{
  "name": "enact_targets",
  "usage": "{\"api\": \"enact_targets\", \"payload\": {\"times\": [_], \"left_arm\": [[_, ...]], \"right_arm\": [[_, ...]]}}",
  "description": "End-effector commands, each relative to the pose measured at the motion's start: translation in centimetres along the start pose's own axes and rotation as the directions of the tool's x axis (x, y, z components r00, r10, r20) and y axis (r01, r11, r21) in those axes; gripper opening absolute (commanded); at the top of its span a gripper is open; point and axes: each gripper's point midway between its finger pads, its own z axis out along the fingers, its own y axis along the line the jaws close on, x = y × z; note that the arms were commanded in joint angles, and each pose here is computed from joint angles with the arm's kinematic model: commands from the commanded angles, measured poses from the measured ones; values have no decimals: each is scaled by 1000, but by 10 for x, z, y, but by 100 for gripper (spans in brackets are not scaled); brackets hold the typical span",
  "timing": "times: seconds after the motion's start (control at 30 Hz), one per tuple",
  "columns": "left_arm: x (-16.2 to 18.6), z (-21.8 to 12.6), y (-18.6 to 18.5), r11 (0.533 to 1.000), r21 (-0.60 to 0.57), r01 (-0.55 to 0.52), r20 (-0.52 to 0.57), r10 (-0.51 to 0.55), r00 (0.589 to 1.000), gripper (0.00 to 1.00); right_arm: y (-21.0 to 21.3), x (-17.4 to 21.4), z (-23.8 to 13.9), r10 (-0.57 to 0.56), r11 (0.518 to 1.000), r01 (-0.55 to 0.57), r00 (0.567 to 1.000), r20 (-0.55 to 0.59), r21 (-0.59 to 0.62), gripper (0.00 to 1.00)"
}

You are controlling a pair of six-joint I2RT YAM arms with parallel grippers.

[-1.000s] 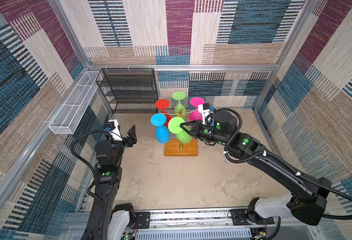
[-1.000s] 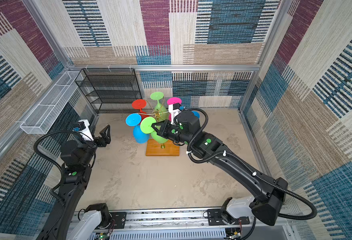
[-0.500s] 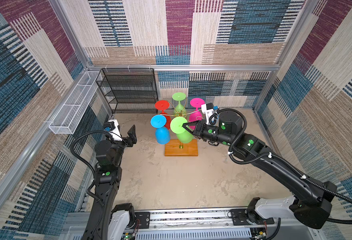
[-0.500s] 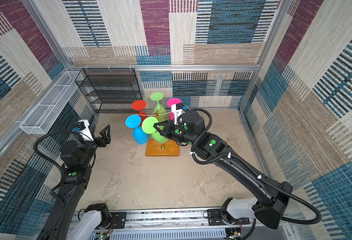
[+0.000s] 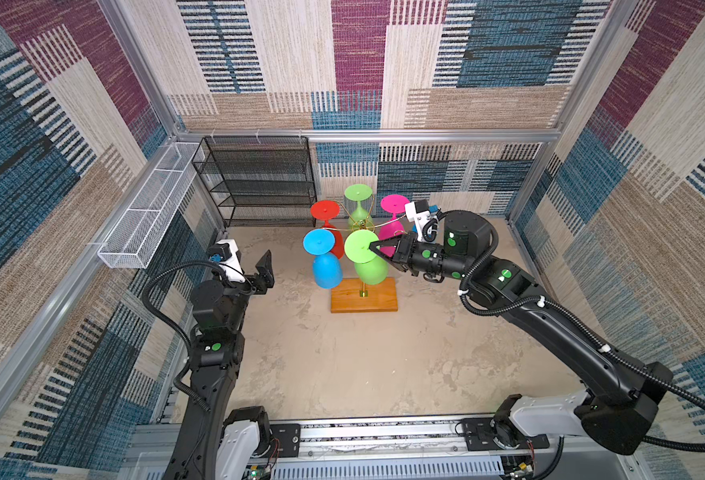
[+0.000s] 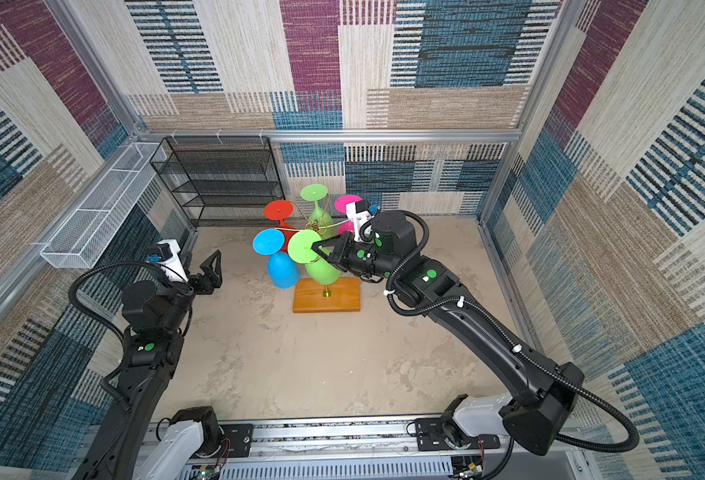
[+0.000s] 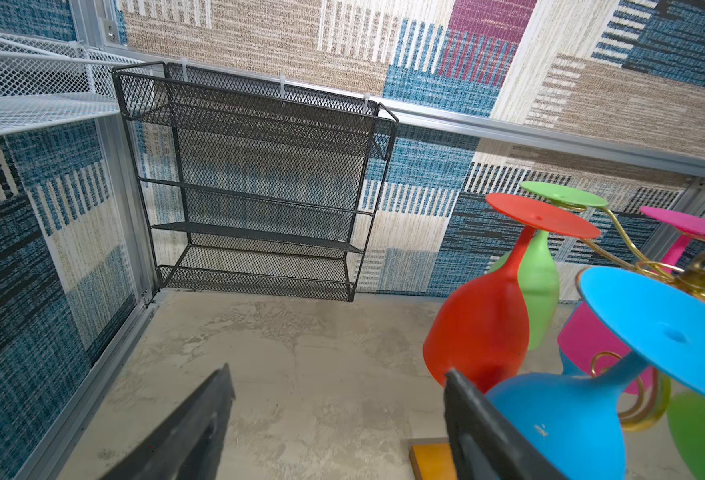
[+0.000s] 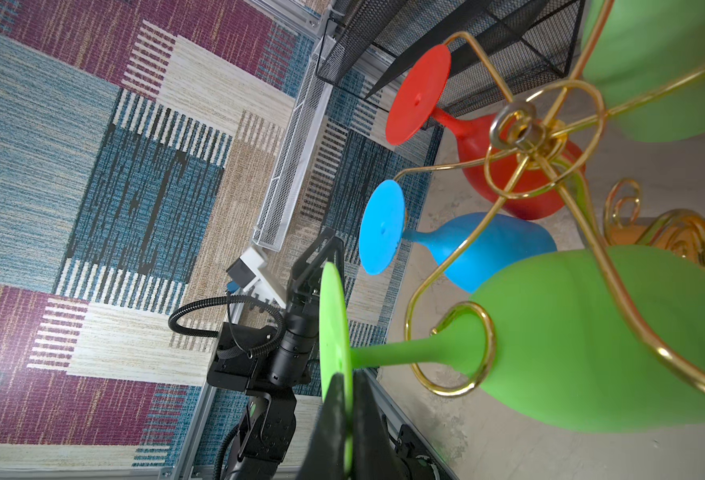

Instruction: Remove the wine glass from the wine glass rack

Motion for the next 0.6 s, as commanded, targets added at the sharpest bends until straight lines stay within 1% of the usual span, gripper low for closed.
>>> {"api": "enact_targets", "payload": {"times": [0.0,0.13,0.23,0.57], "left_arm": [[-7,0,2,1000,-12,-21,29,22,999,82],[-7,1,2,1000,-12,-22,27,23,999,82],[-6,1,2,1000,-13,-24,25,24,999,82],[-5,1,2,1000,-13,-24,24,24,999,82]], "right_arm": [[14,-2,-1,-72,997,70,997,-34,-45,0],[13,-1,2,-95,995,93,993,-75,-39,0],[10,2,5,-89,995,85,991,-95,-46,0],[3,9,9,-67,997,61,991,-115,-53,0]]}}
